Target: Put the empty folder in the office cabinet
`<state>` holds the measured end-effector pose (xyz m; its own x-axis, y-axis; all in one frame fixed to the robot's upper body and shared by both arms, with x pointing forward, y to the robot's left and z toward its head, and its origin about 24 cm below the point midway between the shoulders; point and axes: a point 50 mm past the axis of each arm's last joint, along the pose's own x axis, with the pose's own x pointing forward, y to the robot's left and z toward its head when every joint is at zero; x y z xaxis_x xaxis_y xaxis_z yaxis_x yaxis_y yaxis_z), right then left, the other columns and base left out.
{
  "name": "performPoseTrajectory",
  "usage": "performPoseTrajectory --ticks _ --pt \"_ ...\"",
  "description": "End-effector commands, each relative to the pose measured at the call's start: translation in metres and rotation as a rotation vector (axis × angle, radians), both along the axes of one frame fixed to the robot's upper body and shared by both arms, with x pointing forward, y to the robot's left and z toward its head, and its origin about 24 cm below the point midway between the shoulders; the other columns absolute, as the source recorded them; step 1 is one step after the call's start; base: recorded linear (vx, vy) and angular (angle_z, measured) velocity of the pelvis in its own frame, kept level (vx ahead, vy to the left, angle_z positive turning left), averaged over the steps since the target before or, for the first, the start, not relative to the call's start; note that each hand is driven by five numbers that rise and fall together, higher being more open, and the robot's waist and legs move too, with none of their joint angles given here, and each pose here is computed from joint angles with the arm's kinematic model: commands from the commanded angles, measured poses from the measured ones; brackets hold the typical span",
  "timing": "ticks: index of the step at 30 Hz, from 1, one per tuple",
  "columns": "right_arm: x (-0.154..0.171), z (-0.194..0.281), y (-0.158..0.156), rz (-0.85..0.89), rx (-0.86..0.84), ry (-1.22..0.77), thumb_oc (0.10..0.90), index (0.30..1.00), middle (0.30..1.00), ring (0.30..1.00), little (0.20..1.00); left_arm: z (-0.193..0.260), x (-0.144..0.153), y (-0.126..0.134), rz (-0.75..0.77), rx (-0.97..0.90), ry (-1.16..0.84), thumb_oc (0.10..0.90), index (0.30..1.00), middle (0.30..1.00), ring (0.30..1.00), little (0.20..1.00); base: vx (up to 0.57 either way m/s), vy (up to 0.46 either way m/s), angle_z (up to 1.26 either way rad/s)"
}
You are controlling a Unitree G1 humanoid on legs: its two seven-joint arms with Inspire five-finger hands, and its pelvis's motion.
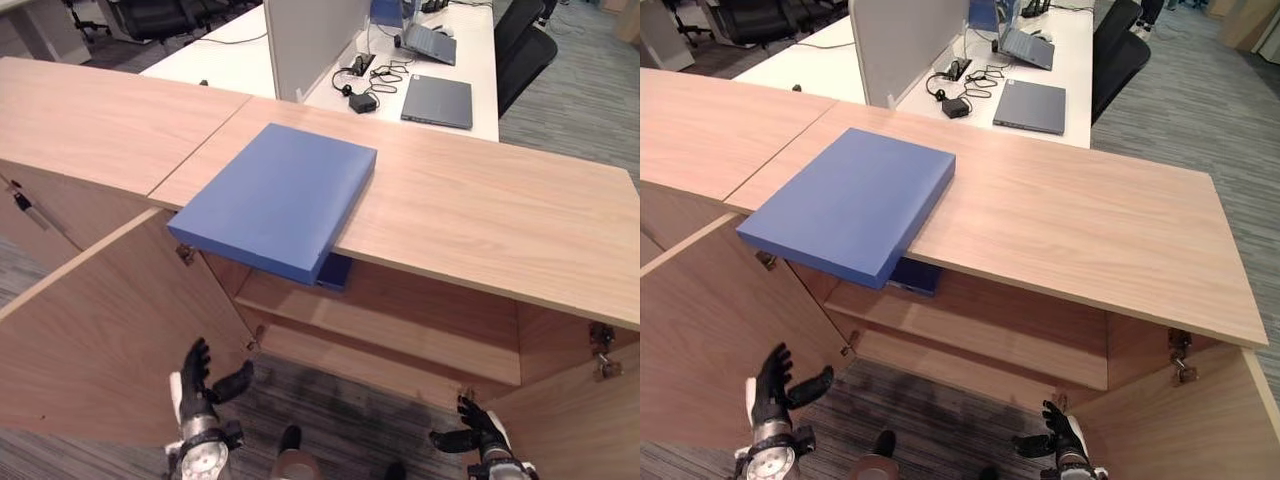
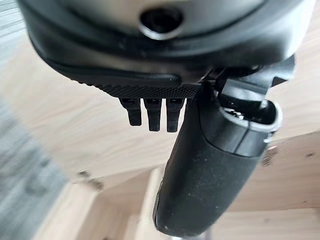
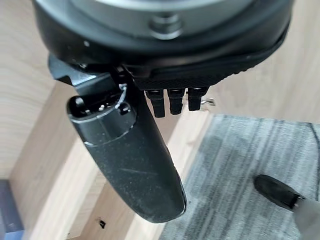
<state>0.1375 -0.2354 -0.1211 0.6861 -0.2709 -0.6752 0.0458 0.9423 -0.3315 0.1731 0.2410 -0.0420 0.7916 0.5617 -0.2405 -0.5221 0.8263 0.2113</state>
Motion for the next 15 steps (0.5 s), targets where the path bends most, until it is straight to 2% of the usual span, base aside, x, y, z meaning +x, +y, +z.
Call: performPoseTrajectory --ticks 1,6,7,8,15 --pt "0.038 0.026 0.0 -0.002 -0.019 -0.206 0.8 0.9 0.9 0.9 0.9 0.063 0.032 0.005 -0.006 0.123 -0.337 0.8 0.9 0.9 0.9 0.9 0.02 0.02 0.06" --pt "0.042 0.029 0.005 0.018 -0.03 -0.229 0.8 0.9 0.9 0.9 0.9 0.101 0.04 0.015 0.061 0.416 -0.44 0.8 0.9 0.9 0.9 0.9 0.01 0.007 0.02" --pt "0.043 0.029 0.006 0.019 -0.028 -0.23 0.8 0.9 0.9 0.9 0.9 0.101 0.04 0.014 0.064 0.421 -0.44 0.8 0.9 0.9 0.9 0.9 0.0 0.0 0.0" --pt "0.044 0.03 0.007 0.028 -0.031 -0.242 0.8 0.9 0.9 0.9 0.9 0.118 0.04 0.023 0.077 0.633 -0.464 0.8 0.9 0.9 0.9 0.9 0.0 0.0 0.0" --pt "0.045 0.03 0.003 0.036 -0.007 -0.236 0.8 0.9 0.9 0.9 0.9 0.143 0.037 0.036 -0.001 0.992 -0.455 0.8 0.9 0.9 0.9 0.9 0.01 0.011 -0.02"
